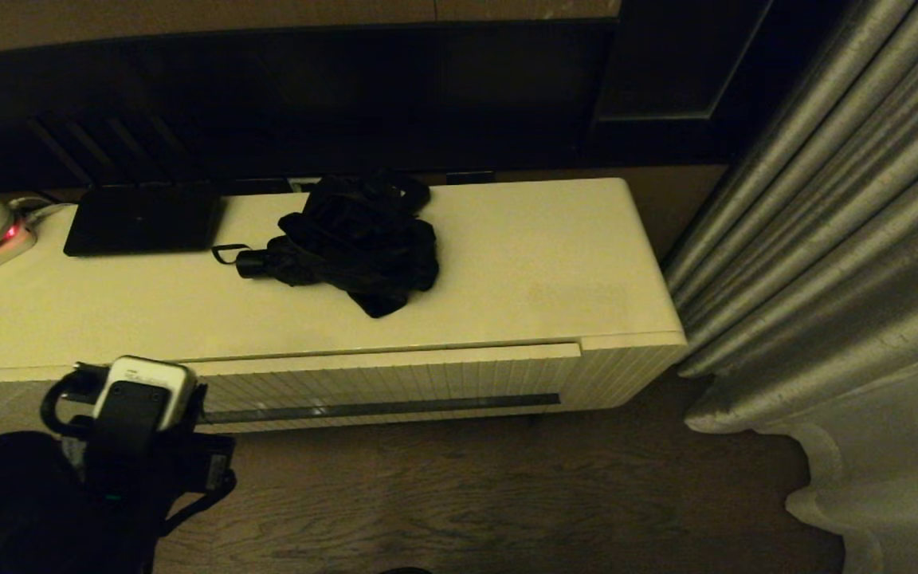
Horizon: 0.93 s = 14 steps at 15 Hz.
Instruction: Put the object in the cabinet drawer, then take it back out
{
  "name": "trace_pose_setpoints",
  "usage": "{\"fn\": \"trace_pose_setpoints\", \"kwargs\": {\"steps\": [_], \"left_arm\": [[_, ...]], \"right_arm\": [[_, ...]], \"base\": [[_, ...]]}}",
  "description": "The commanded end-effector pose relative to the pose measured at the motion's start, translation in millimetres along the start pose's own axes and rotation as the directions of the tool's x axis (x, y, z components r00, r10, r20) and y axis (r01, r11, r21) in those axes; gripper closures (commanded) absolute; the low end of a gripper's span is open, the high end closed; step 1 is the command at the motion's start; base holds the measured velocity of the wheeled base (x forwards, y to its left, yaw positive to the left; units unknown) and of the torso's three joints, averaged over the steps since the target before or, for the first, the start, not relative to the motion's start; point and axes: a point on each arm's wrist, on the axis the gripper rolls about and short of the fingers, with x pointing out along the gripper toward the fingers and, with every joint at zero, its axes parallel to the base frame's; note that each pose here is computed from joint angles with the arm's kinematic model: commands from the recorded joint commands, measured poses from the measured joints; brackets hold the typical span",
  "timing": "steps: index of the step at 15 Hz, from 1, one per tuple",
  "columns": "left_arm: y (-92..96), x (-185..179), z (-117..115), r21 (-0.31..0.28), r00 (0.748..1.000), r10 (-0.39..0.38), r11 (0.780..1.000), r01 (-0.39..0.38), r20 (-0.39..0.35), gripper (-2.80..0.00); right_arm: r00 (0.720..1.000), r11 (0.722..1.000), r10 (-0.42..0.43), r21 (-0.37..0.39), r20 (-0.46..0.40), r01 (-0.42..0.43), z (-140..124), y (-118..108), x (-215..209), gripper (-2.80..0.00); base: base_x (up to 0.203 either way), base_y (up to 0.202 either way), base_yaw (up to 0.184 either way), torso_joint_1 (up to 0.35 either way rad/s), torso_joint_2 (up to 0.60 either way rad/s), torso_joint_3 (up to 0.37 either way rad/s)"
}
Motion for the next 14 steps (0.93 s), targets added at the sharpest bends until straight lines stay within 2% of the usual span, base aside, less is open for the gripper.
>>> {"fn": "trace_pose_setpoints", "kwargs": {"steps": [1,4,8,10,12,14], "left_arm": [[28.3,-27,13,-0.078,0.994,0.076,0.995,-0.069,0.084,0.0],[43.0,-45,13,-0.074,0.993,0.095,0.993,-0.09,0.073,0.0],[71.5,-76,17,-0.102,0.979,0.188,0.978,-0.18,0.077,0.0],[84.1,-89,14,-0.104,0.963,0.267,0.96,-0.262,0.04,0.0],[94.8,-94,11,-0.093,0.931,0.366,0.927,-0.364,0.003,0.0],[103.5,-110,2,-0.089,0.93,0.365,0.929,-0.36,0.041,0.0]], "right_arm": [[1.0,1.0,0.001,0.0,-0.001,-0.001,0,0,0,0.0],[1.0,1.0,0.001,0.0,-0.001,-0.001,0,0,0,0.0],[1.0,1.0,0.001,0.0,0.001,-0.001,0,0,0,0.0],[1.0,1.0,0.001,0.0,-0.001,-0.001,0,0,0,0.0],[1.0,1.0,0.001,0.0,-0.001,-0.001,0,0,0,0.0],[1.0,1.0,0.001,0.0,-0.001,-0.001,0,0,0,0.0]], "base": [[0.0,0.0,0.0,0.0,0.0,0.0],[0.0,0.0,0.0,0.0,0.0,0.0],[0.0,0.0,0.0,0.0,0.0,0.0],[0.0,0.0,0.0,0.0,0.0,0.0],[0.0,0.0,0.0,0.0,0.0,0.0],[0.0,0.0,0.0,0.0,0.0,0.0]]}}
